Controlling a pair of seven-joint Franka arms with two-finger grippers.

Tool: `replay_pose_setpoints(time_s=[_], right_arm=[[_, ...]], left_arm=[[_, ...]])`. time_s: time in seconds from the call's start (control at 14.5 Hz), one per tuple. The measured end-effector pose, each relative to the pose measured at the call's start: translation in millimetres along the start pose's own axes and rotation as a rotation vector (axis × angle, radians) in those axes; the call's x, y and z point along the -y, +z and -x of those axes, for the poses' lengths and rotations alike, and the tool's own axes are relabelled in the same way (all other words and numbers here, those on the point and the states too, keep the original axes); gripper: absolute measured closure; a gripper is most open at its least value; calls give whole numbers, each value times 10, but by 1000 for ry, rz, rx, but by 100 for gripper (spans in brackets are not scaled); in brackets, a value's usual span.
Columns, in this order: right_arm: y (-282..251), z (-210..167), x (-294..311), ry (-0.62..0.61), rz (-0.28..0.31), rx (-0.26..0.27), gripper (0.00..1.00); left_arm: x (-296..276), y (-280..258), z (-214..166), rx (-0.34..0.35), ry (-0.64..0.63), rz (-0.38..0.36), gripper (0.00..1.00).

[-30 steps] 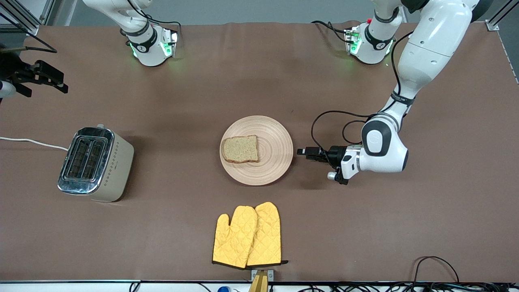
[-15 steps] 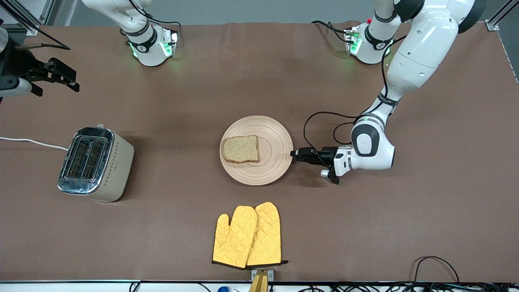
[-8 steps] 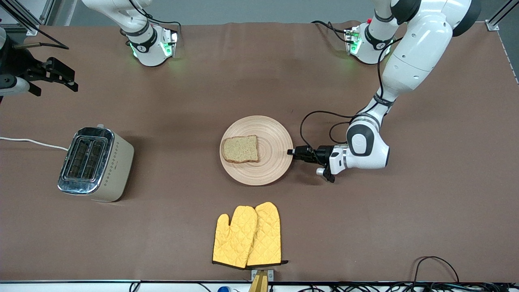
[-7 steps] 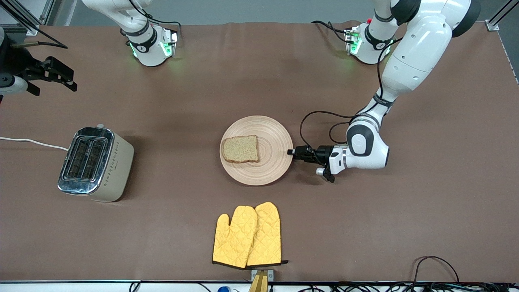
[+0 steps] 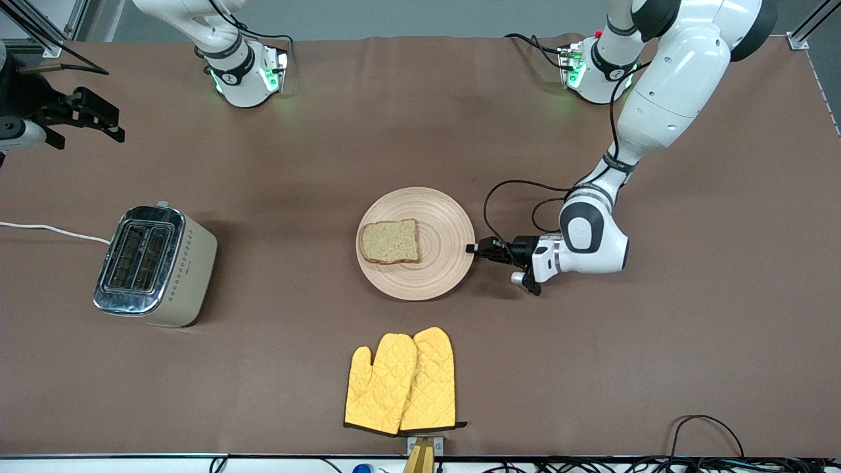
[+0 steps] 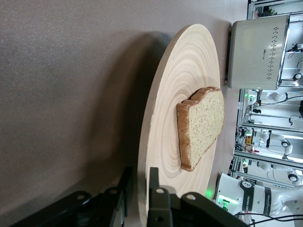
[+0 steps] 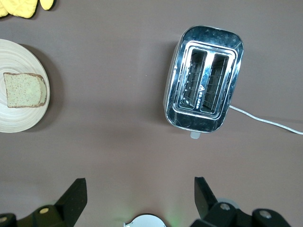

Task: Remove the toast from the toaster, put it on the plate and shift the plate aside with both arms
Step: 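Move the left gripper to the plate rim and grip it, then drag the plate with the left gripper away from the toaster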

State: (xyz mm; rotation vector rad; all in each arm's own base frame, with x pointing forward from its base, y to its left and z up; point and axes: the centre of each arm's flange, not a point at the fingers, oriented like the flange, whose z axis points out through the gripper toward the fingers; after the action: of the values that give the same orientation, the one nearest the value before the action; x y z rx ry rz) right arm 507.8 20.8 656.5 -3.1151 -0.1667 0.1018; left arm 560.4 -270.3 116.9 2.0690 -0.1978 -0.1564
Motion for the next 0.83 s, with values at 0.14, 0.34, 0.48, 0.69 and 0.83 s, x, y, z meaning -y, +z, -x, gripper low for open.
replay_pose_setpoints(time_s=[0.14,0.34,0.48,0.69,0.83], right_arm=[[0,0,1,0,0,0,0],[0,0,3,-1,0,0,0],[0,0,4,-1,0,0,0],[-2,0,5,-1,0,0,0],[-4,0,5,-1,0,0,0]], left_arm=[[-3,-6,-9,-3,2,-1,91],[-5,-166,-108,-35,9,-7,91],[-36,-341,-182,-58,20,-8,91],[-104,-664,-276,-88,33,13,91],[-157,-992,-337,-92,62,14,91]])
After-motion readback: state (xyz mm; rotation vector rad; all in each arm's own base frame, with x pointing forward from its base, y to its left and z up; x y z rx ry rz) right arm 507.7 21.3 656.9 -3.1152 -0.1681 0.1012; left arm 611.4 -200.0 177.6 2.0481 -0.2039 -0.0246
